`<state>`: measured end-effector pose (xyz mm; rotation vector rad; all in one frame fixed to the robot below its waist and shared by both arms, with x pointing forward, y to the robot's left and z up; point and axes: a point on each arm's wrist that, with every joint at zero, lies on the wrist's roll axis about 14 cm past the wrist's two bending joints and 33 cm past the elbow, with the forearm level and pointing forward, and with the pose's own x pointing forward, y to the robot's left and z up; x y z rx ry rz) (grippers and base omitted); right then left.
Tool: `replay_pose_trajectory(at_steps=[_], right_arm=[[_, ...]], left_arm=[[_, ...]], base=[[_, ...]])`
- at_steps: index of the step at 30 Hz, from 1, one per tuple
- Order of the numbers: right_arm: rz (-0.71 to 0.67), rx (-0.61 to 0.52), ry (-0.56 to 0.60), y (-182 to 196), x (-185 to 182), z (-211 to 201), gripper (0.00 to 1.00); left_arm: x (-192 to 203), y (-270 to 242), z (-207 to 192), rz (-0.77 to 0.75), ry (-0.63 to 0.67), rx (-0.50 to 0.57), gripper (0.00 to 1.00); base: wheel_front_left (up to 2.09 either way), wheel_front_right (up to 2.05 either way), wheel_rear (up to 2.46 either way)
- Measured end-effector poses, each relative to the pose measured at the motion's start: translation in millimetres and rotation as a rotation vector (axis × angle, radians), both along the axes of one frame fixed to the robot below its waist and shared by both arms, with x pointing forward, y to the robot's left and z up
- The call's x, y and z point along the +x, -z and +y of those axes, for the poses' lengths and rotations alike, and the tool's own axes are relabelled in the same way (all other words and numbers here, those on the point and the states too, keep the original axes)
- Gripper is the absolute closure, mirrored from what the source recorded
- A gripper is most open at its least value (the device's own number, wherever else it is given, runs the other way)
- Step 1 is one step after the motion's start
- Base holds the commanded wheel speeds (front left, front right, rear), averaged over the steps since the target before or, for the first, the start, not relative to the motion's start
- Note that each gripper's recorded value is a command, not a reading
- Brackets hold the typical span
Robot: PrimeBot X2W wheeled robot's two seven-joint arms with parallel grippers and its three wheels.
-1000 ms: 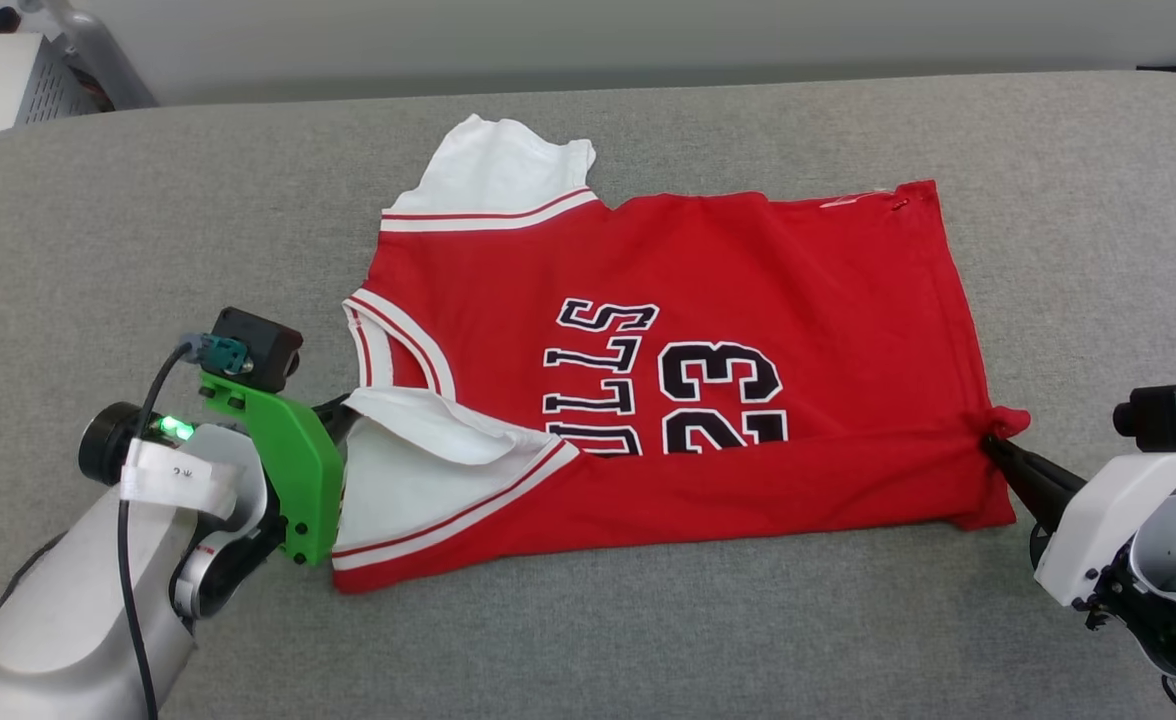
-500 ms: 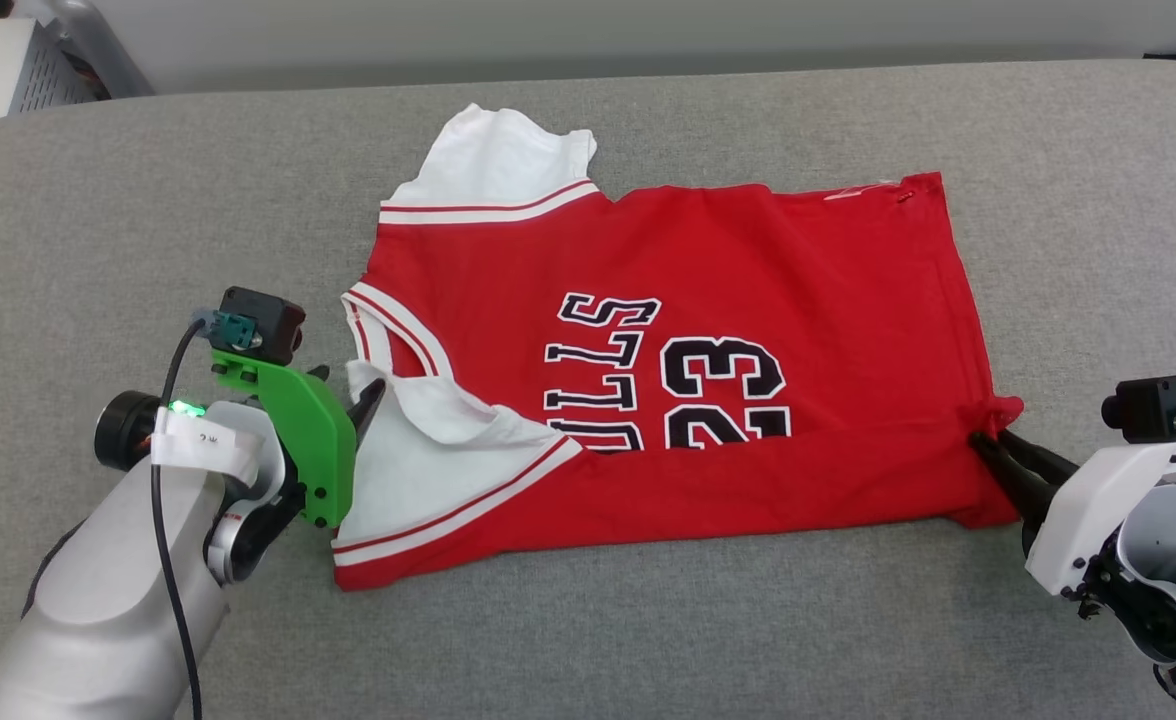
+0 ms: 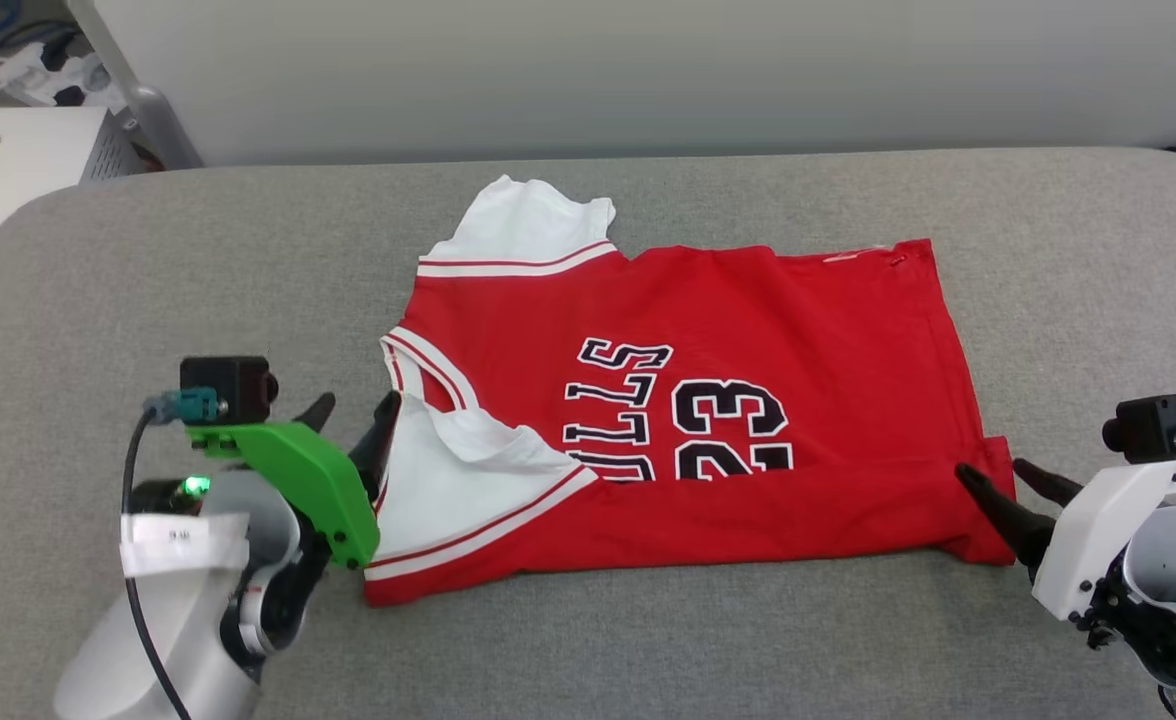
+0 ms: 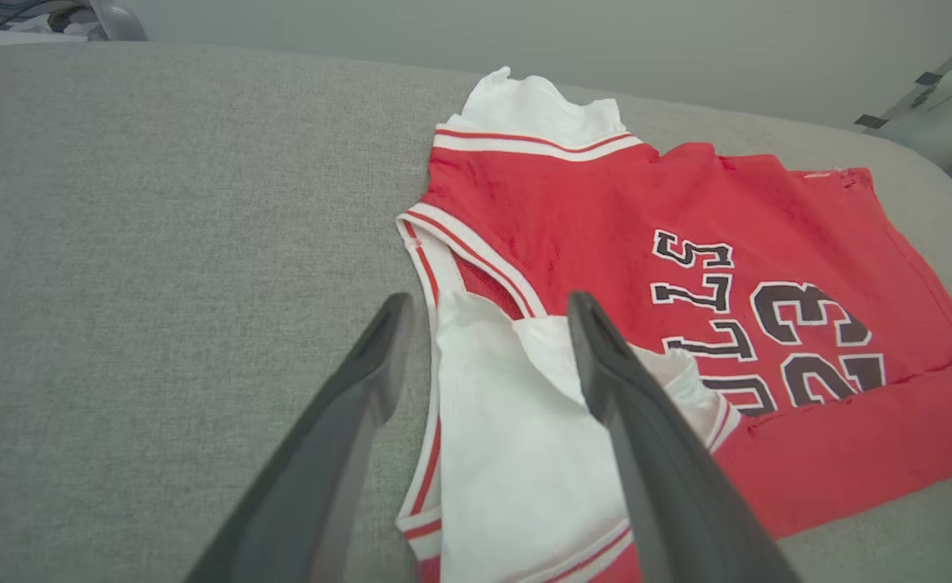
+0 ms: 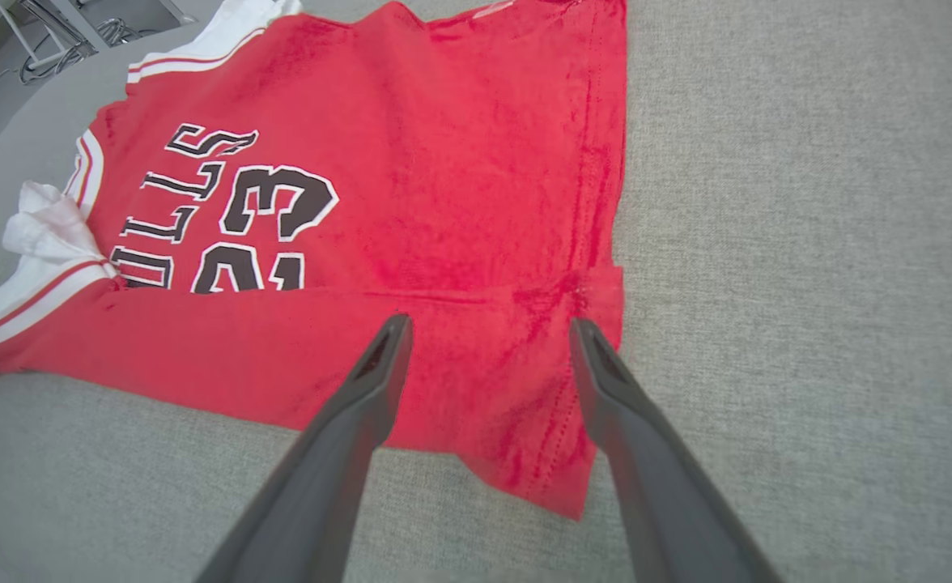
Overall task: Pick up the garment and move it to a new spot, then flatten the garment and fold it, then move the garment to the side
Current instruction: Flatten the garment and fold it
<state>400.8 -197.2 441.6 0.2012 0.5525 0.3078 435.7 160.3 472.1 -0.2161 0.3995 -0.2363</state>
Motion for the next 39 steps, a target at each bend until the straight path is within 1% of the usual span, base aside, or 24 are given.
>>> replay_pose_trajectory(at_steps=[3,5,8,10,14,18,26,30,35,39], right_arm=[[0.029,0.012,0.002,0,-8,4,0.0],[0.053,-0.001,-0.001,1,-15,5,0.0],[0.087,-0.03,0.026,2,-21,-4,0.0],[0.14,-0.065,0.036,8,-30,-9,0.0],[0.177,-0.11,0.066,3,-37,-12,0.0],[0.205,-0.138,0.08,-4,-40,-7,0.0],[0.239,-0.144,0.091,-5,-41,1,0.0],[0.257,-0.145,0.099,-1,-41,0,0.0],[0.274,-0.148,0.11,4,-41,-3,0.0],[0.286,-0.151,0.117,7,-42,-5,0.0]], left_arm=[[-21,2,-2,0.013,-0.022,-0.021,0.0],[-34,6,-3,0.033,-0.031,-0.023,0.0],[-52,13,-5,0.078,-0.038,-0.021,0.0],[-63,20,-8,0.129,-0.04,-0.032,0.0],[-77,31,-6,0.214,-0.045,0.0,0.0],[-80,39,-3,0.272,-0.051,0.027,0.0],[-86,73,2,0.395,-0.049,0.087,0.0],[-79,89,12,0.419,-0.072,0.135,0.0],[-68,100,12,0.424,-0.074,0.139,0.0],[-65,109,10,0.447,-0.051,0.151,0.0]], base=[[0.0,0.0,0.0],[0.0,0.0,0.0],[0.0,0.0,0.0],[0.0,0.0,0.0],[0.0,0.0,0.0],[0.0,0.0,0.0],[0.0,0.0,0.0],[0.0,0.0,0.0],[0.0,0.0,0.0],[0.0,0.0,0.0]])
